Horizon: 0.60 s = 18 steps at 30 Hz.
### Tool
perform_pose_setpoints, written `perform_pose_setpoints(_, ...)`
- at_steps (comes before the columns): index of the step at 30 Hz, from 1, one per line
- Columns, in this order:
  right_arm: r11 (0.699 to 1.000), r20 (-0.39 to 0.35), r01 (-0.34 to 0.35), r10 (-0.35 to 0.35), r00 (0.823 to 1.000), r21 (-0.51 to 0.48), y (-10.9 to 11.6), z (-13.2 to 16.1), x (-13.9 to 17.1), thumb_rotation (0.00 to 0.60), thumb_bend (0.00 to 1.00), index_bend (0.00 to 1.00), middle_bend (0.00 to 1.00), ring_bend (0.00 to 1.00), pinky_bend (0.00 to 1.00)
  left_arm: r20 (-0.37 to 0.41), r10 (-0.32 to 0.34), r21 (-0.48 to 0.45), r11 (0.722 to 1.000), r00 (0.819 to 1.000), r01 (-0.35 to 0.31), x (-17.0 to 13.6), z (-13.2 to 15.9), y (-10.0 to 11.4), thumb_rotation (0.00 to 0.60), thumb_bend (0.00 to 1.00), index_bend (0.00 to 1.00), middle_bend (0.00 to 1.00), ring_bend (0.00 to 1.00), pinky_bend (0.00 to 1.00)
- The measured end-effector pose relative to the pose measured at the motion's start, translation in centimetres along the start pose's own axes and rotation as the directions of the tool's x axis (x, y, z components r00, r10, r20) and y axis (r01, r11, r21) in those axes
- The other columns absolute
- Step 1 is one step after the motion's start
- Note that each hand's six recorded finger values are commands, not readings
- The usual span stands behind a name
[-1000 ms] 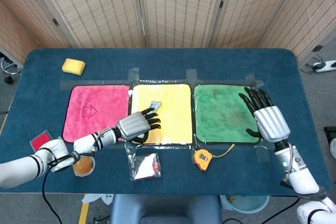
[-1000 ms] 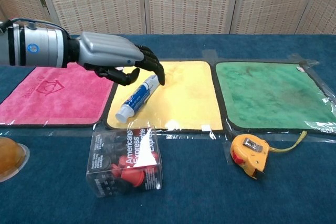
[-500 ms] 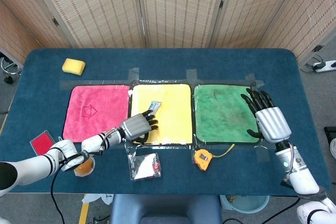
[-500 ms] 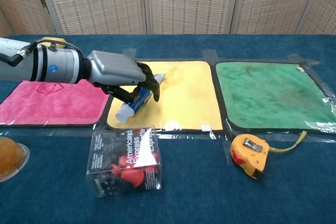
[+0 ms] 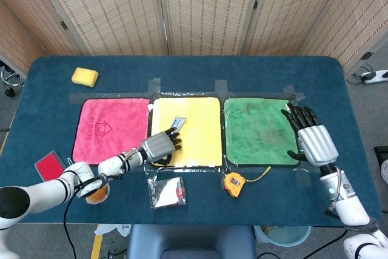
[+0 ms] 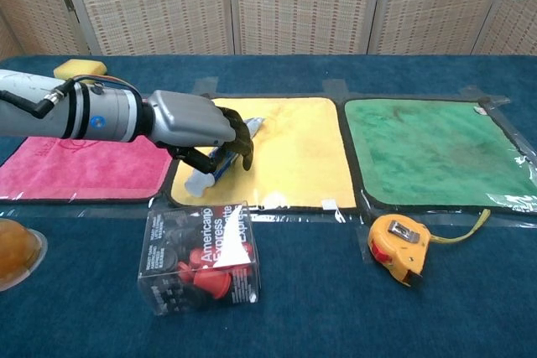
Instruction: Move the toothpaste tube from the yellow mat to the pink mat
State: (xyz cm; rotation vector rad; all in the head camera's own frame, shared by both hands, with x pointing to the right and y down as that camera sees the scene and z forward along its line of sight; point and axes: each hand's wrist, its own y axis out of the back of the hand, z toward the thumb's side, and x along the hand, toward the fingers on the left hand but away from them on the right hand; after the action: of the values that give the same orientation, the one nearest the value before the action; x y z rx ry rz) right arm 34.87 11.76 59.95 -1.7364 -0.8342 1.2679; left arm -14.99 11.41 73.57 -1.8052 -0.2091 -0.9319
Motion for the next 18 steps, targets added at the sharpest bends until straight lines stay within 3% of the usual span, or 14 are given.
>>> perform_pose_setpoints(7,1.0,0.01,0.007,-0.007,1.0,-0.005,0.2,-0.4,0.3,0.6,0.15,0.0,0.0,0.0,0.0,-0.022,-0.014,0.054,0.998,1.0,0.015,0.0,-0.6,-0.5,0.018,0.93,0.28,0.23,0.09,0.0)
perform_pose_setpoints(18,1.0,0.009,0.014,-0.014,1.0,-0.014,0.2,-0.5,0.5,0.6,0.15,0.0,0.0,0.0,0.0,-0.095,-0.029,0.042,0.999,0.995,0.034,-1.8,-2.9,-1.8,0.017,0.93,0.3,0.27,0.13,0.0)
